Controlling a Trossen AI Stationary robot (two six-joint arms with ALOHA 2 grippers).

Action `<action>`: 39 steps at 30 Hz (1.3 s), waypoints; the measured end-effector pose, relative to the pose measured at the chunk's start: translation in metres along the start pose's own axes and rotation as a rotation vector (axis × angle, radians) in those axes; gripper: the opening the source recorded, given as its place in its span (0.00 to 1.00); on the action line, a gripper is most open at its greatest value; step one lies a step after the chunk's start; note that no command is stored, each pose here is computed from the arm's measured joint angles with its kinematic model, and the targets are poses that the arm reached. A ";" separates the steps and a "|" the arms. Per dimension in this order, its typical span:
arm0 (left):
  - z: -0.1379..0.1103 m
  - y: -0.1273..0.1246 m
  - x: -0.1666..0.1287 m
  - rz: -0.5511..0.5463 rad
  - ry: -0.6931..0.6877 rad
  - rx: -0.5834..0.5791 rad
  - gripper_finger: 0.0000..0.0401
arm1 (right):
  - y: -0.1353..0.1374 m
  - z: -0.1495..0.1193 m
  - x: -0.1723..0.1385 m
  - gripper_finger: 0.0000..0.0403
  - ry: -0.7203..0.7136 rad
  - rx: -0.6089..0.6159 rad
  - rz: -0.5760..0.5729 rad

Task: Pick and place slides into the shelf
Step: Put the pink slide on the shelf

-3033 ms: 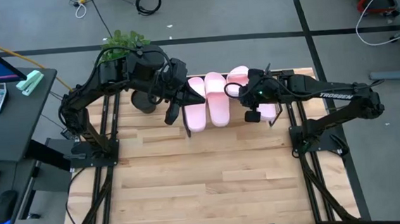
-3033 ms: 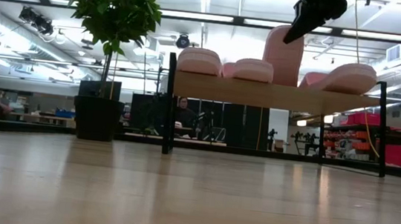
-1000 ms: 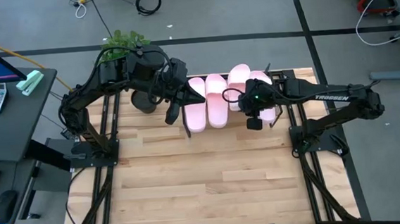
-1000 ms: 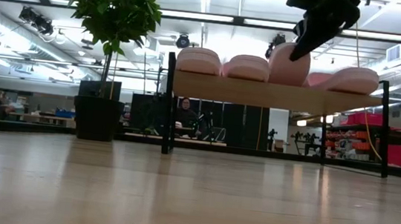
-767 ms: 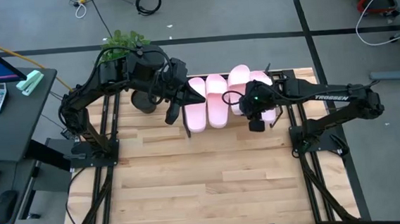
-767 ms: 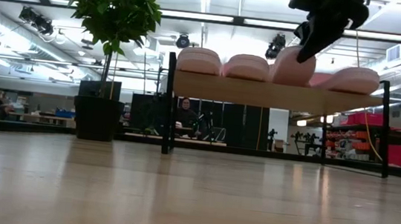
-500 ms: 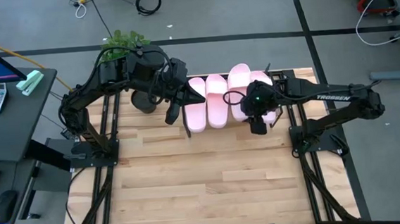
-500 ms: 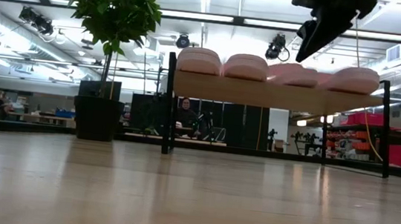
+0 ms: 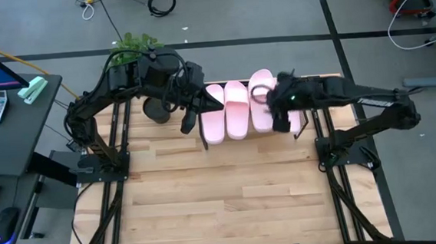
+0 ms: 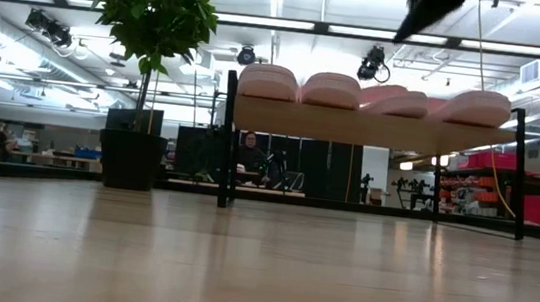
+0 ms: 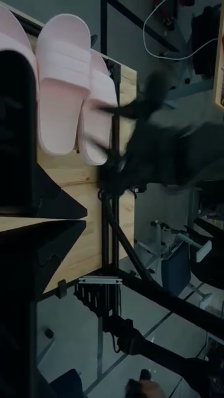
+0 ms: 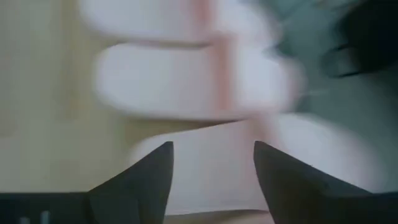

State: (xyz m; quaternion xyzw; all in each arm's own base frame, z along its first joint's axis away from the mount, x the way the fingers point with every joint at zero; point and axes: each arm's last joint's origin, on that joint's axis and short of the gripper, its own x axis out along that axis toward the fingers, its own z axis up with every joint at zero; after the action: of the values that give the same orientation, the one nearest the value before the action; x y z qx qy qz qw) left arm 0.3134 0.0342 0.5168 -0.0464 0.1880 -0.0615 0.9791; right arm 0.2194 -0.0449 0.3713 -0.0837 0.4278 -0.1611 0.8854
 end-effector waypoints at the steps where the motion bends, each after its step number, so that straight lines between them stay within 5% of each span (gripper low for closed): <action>1: 0.000 0.000 0.000 0.000 0.000 0.001 0.05 | -0.006 0.003 -0.006 0.53 -0.013 -0.005 -0.054; 7: 0.000 0.000 0.000 0.000 0.000 0.002 0.03 | -0.048 0.006 -0.016 0.34 -0.024 0.161 -0.198; 15: 0.000 0.000 0.000 0.000 -0.001 0.002 0.06 | -0.091 -0.010 0.015 0.03 0.093 0.337 -0.189; 39: 0.000 0.000 0.000 0.000 -0.001 -0.004 0.05 | -0.112 -0.016 0.097 0.01 0.232 0.503 0.066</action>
State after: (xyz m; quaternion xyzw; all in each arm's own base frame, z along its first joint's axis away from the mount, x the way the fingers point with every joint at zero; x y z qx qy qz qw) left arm 0.3135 0.0342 0.5168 -0.0482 0.1878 -0.0614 0.9791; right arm 0.2390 -0.1845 0.3224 0.1719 0.4755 -0.2418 0.8282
